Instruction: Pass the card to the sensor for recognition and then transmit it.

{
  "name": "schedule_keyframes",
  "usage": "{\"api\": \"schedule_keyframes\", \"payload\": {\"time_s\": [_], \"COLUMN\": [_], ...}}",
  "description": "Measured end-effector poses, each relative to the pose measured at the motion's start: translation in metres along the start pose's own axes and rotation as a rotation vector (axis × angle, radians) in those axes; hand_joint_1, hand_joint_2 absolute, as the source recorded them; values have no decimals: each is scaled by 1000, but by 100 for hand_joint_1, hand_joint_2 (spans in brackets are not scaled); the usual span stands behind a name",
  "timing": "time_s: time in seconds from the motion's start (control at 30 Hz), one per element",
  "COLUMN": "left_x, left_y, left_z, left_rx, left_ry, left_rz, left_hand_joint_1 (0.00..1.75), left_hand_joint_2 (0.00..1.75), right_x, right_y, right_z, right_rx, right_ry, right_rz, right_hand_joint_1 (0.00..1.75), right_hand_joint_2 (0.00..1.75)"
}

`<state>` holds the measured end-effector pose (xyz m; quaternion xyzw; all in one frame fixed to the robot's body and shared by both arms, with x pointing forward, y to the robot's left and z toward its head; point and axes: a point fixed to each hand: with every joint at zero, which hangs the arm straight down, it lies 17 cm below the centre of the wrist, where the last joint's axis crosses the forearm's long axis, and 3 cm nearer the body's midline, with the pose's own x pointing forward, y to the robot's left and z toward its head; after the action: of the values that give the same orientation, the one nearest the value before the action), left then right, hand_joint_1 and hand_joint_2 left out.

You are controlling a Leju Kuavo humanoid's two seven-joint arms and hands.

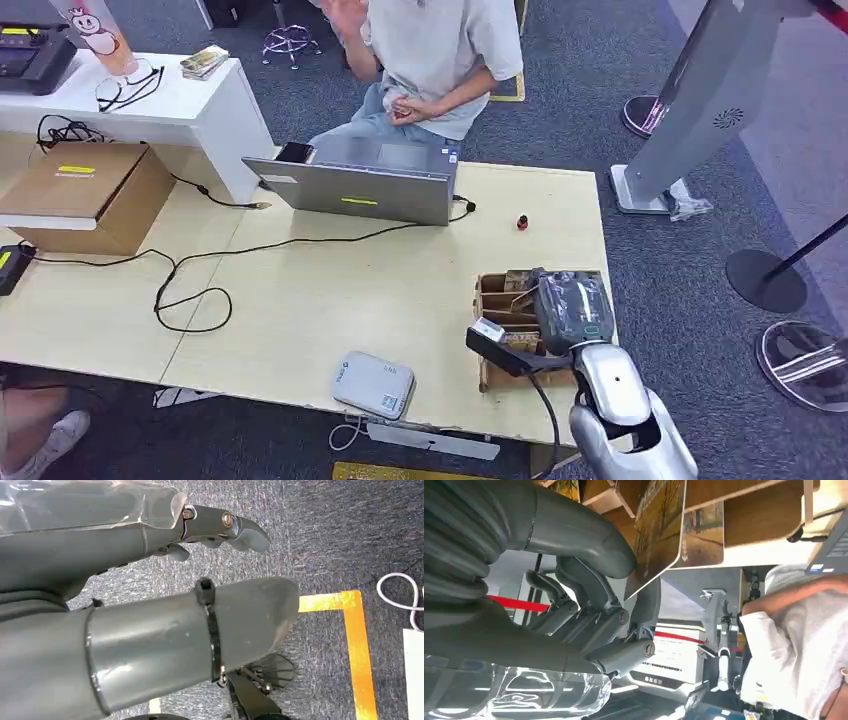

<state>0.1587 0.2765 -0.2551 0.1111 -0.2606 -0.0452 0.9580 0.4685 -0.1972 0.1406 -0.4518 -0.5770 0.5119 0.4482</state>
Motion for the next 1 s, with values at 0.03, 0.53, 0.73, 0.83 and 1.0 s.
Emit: {"api": "schedule_keyframes", "payload": {"time_s": [0.03,0.53,0.73,0.83,1.0], "left_x": [0,2,-1,-3,-4], "left_y": [0,3,2,-1,-4], "left_z": [0,-1,0,2,3], "left_rx": [1,8,10,9,7], "left_ry": [0,0,3,1,2], "left_rz": [0,0,-2,-2,-3], "left_hand_joint_1": [0,0,0,0,0], "left_hand_joint_2": [0,0,0,0,0], "right_x": [0,5,8,8,10], "right_y": [-2,-27,-36,-40,-45], "right_z": [0,0,3,4,5], "right_rx": [-6,-85,-113,-126,-142], "right_ry": [0,-7,-16,-18,-24], "right_rz": [-2,-32,-39,-44,-58], "right_hand_joint_1": [175,175,175,175,175], "right_hand_joint_2": [175,175,175,175,175]}}
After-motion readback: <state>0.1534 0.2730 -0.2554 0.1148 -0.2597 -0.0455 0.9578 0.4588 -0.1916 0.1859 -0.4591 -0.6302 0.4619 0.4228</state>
